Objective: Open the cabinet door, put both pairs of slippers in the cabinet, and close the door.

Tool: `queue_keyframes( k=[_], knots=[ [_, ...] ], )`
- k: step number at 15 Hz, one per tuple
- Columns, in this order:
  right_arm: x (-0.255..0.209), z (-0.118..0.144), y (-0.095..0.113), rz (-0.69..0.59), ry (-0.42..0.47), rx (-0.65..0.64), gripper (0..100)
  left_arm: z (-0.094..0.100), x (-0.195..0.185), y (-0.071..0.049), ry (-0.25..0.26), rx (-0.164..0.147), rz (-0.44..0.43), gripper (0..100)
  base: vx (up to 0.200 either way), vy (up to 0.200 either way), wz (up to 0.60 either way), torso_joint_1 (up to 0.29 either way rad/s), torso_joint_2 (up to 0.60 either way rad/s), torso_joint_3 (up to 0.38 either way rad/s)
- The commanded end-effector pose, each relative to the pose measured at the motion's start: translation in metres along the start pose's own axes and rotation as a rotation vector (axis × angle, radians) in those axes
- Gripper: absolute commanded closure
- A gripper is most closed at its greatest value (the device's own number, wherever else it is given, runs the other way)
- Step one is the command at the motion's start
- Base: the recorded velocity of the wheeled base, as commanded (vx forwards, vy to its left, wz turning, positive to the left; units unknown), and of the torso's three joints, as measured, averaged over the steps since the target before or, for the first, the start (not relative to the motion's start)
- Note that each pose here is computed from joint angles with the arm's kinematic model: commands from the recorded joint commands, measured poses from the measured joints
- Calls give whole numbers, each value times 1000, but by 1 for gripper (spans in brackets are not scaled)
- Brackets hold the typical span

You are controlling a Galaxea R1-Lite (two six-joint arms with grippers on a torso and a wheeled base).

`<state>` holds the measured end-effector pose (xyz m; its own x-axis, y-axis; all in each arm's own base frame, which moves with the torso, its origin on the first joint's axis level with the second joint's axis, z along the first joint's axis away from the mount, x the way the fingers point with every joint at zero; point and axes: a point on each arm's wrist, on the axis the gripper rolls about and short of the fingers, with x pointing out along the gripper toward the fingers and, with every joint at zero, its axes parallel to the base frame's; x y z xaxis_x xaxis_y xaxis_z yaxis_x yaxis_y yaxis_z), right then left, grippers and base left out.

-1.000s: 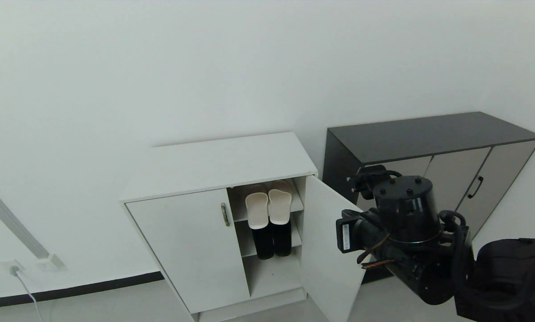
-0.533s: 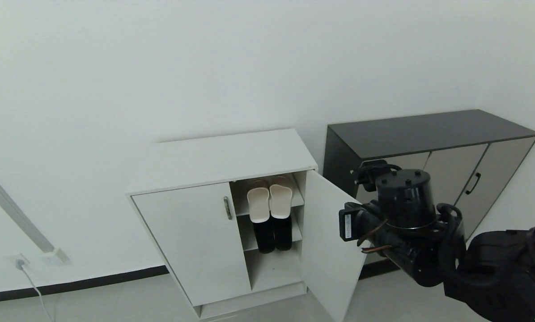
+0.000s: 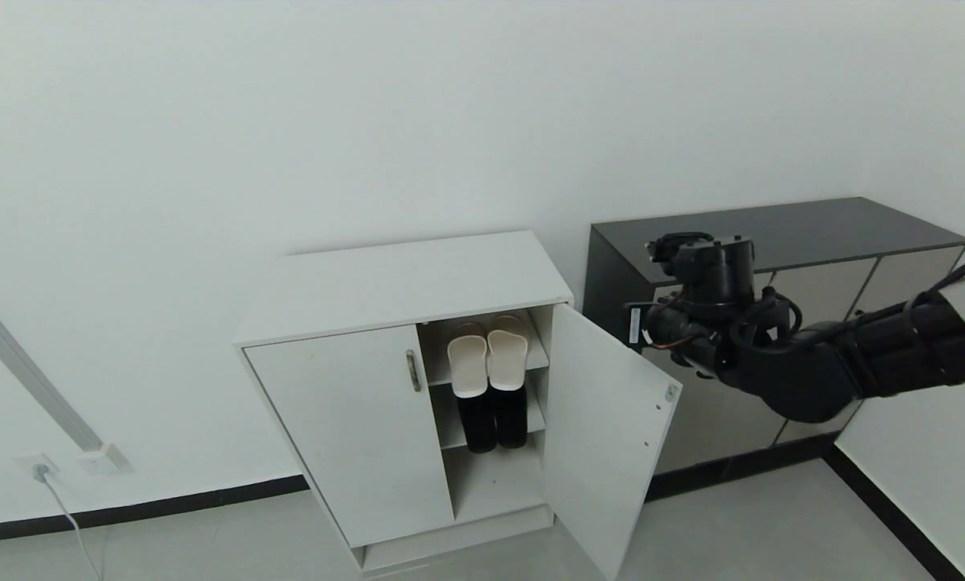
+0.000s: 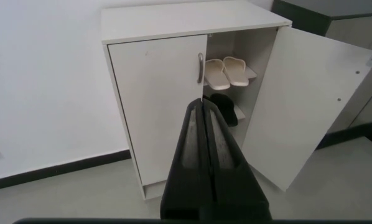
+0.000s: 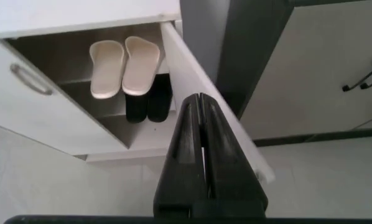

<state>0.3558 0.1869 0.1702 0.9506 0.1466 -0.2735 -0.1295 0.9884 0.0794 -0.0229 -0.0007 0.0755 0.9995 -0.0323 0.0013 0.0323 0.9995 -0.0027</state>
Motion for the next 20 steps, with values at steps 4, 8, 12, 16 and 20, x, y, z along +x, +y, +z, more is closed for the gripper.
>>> queue_keyframes(
  k=[4, 8, 12, 16, 20],
  knots=[
    [63, -21, -28, -48, 62, 15, 100, 0, 0, 0, 1, -2, 0, 100, 0, 0, 0, 0, 0, 0],
    [88, -38, -41, -84, 91, 16, 100, 0, 0, 0, 1, -2, 0, 100, 0, 0, 0, 0, 0, 0],
    [100, -53, -46, -100, 118, 13, 100, 0, 0, 0, 1, -2, 0, 100, 0, 0, 0, 0, 0, 0],
    [96, -58, -41, -95, 164, 3, 100, 0, 0, 0, 1, -2, 0, 100, 0, 0, 0, 0, 0, 0],
    [64, -55, -8, -13, 181, -17, 100, 0, 0, 0, 1, -2, 0, 100, 0, 0, 0, 0, 0, 0]
  ],
)
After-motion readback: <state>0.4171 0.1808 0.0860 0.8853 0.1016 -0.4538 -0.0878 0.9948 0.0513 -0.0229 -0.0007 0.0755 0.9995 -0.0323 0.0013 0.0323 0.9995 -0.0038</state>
